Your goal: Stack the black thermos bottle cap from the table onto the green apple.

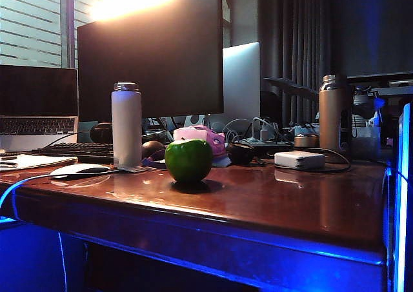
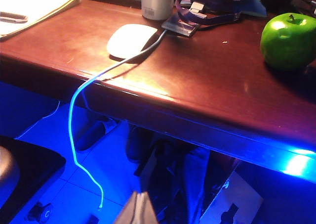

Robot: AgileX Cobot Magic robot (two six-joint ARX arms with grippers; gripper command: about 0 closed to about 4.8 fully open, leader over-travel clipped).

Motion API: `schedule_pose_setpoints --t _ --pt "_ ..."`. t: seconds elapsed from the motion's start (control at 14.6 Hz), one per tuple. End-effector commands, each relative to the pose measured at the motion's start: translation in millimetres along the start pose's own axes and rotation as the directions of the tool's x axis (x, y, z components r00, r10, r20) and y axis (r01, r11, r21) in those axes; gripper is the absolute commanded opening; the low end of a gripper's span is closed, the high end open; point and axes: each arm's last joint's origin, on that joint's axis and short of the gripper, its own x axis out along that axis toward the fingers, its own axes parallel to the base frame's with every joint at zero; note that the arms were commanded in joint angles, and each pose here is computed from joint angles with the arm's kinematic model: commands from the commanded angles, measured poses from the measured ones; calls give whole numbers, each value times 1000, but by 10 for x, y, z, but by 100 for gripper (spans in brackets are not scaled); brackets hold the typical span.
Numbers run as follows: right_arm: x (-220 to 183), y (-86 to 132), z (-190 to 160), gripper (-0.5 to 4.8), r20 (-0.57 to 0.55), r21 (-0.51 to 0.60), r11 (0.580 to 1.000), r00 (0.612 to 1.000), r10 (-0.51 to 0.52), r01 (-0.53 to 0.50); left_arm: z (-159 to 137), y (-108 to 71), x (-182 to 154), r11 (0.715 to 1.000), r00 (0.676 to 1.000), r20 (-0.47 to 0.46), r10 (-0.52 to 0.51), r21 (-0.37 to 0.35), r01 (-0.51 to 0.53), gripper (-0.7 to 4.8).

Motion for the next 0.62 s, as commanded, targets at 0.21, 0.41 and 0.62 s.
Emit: schedule_pose_setpoints --t 0.21,0.41,0.62 --pt "3 0 -5 -5 4 -2 1000 1000 -2 2 -25 2 8 1000 1000 -7 4 -1 -4 -3" --pt "3 0 -5 -5 4 -2 1000 1000 -2 2 102 1 -5 997 994 112 -1 -80 10 -2" --pt "3 3 5 -5 15 3 1000 1000 8 -8 664 -8 -290 975 927 374 41 -217 44 67"
